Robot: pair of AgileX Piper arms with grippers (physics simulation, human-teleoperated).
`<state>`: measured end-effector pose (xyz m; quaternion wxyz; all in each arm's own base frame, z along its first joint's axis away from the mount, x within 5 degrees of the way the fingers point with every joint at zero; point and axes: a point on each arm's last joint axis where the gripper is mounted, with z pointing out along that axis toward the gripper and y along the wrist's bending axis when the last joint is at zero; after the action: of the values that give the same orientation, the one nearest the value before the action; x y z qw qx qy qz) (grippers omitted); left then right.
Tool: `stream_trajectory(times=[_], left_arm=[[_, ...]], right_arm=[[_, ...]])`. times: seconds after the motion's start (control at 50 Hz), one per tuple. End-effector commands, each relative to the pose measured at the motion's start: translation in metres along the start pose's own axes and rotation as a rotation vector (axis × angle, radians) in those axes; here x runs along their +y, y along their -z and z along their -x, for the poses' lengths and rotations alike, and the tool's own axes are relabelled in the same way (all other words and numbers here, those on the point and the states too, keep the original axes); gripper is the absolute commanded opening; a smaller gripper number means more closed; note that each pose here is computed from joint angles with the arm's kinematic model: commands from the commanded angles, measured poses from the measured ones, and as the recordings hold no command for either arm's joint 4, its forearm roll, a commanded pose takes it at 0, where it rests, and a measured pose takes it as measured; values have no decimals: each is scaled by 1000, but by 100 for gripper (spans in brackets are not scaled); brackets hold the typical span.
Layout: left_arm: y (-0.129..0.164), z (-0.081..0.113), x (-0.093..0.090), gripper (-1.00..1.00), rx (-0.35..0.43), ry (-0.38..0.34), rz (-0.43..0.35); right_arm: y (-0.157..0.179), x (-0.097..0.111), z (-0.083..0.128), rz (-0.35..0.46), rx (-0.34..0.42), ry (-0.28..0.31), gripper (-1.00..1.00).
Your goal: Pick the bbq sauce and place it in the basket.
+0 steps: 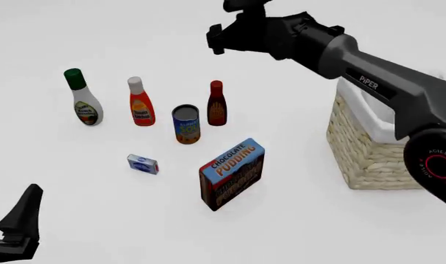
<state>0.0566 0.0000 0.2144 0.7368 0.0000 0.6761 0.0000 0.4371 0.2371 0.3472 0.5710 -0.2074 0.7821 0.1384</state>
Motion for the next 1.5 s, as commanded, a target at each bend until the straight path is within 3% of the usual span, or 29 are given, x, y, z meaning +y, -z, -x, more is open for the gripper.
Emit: stream_trajectory(times=[0.02,0.42,0.86,1.5], left_arm=[[0,0,0,100,0,0,0],[0,0,0,100,0,0,0],[0,0,0,100,0,0,0],[0,0,0,100,0,0,0]], right_arm=[[-24,-5,-19,-9,41,-7,100],[-70,-9,-54,-16,112,-28,100],[-97,-14,-81,-23,161,-30,100],[-112,-2,-105,-5,230,-27,100]])
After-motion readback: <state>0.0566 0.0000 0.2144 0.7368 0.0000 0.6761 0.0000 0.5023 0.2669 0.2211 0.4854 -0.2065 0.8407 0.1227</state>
